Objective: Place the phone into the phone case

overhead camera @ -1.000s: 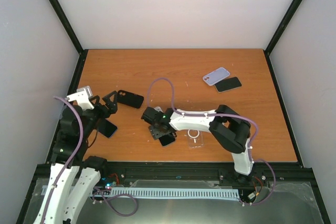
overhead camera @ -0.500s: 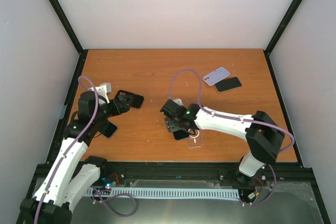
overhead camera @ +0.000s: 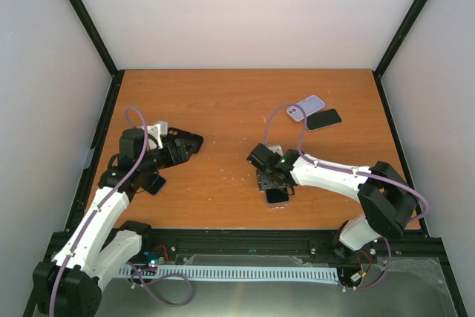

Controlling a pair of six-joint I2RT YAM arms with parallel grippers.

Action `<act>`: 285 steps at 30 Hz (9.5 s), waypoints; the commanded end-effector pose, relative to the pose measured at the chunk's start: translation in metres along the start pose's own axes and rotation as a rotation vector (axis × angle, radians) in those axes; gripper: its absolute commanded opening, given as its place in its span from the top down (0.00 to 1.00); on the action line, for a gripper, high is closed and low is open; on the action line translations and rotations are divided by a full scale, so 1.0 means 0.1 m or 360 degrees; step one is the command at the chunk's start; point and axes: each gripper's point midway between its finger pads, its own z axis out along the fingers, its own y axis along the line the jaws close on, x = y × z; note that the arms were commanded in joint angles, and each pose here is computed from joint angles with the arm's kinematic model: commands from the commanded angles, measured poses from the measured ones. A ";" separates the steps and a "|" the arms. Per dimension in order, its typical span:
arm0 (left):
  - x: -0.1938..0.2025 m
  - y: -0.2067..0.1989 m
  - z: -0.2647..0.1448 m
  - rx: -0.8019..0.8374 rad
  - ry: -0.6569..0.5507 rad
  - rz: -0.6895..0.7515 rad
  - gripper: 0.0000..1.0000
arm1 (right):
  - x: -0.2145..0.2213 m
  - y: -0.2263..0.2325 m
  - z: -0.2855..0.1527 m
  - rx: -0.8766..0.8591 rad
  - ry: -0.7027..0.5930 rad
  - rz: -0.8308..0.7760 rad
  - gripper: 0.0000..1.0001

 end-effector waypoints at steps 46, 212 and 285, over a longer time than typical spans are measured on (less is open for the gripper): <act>0.03 0.01 0.11 0.0052 0.0054 -0.0040 0.06 | -0.01 -0.08 0.15 0.0011 0.0002 0.0045 0.15; 1.99 0.27 1.04 0.0195 0.0937 -0.0419 0.79 | -0.09 1.43 -0.44 -0.1731 -0.0047 0.0493 0.36; 1.94 0.36 1.07 0.0081 0.0923 -0.0327 0.51 | 0.01 1.34 -0.22 -0.1597 0.0026 0.0499 0.84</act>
